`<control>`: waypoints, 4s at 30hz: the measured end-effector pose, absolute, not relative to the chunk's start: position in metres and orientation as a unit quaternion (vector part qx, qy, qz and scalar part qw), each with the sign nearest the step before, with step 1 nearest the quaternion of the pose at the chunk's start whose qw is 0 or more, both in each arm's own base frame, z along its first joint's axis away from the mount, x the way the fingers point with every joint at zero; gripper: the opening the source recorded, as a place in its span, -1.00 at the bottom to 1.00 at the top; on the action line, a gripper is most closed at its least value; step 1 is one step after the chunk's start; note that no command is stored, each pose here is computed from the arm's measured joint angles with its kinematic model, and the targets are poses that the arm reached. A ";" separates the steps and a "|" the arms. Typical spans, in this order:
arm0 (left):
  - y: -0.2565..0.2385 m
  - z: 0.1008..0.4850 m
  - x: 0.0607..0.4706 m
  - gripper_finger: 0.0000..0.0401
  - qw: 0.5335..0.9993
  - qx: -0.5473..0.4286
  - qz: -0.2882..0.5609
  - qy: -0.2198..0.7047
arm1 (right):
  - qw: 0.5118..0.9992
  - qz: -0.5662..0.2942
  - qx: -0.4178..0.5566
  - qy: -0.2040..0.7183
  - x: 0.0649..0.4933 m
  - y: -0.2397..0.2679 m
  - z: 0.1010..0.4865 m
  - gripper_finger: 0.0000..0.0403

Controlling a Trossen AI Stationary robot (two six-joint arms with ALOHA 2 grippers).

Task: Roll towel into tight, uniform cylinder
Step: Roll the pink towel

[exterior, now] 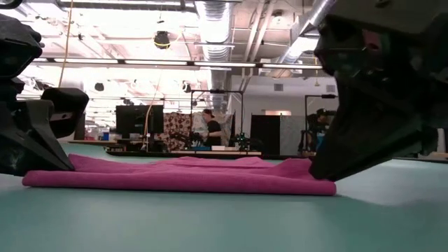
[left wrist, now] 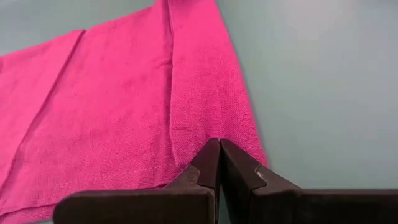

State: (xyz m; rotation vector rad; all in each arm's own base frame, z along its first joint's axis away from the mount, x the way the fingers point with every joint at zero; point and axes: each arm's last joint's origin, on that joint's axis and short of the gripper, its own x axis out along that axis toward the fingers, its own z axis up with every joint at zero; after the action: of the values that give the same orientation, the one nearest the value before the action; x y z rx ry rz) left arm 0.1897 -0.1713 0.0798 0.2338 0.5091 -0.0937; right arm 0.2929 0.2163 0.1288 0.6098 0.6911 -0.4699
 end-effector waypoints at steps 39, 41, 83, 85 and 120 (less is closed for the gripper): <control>-0.160 0.075 0.196 -1.00 0.956 0.048 -0.022 0.288 | 0.929 -0.014 -0.192 0.317 0.290 0.227 0.119 0.27; -0.160 0.075 0.196 -1.00 0.956 0.046 -0.022 0.288 | 0.932 -0.021 -0.188 0.309 0.289 0.224 0.116 0.27; -0.158 0.074 0.197 -1.00 0.954 0.030 -0.033 0.297 | 0.924 -0.052 -0.052 0.376 0.285 0.182 0.064 -0.34; -0.159 0.075 0.197 -1.00 0.955 0.027 -0.035 0.294 | 0.924 -0.054 -0.050 0.376 0.284 0.182 0.064 -0.47; -0.159 0.080 0.210 -1.00 0.954 0.109 -0.066 0.271 | 0.924 -0.041 0.058 0.376 0.295 0.188 0.081 -0.95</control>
State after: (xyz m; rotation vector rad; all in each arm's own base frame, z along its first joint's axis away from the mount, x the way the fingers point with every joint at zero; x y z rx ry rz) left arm 0.2103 -0.1594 0.0799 0.2219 0.5494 -0.1340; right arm 0.2946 0.1876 0.0807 0.1183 0.7727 -0.0831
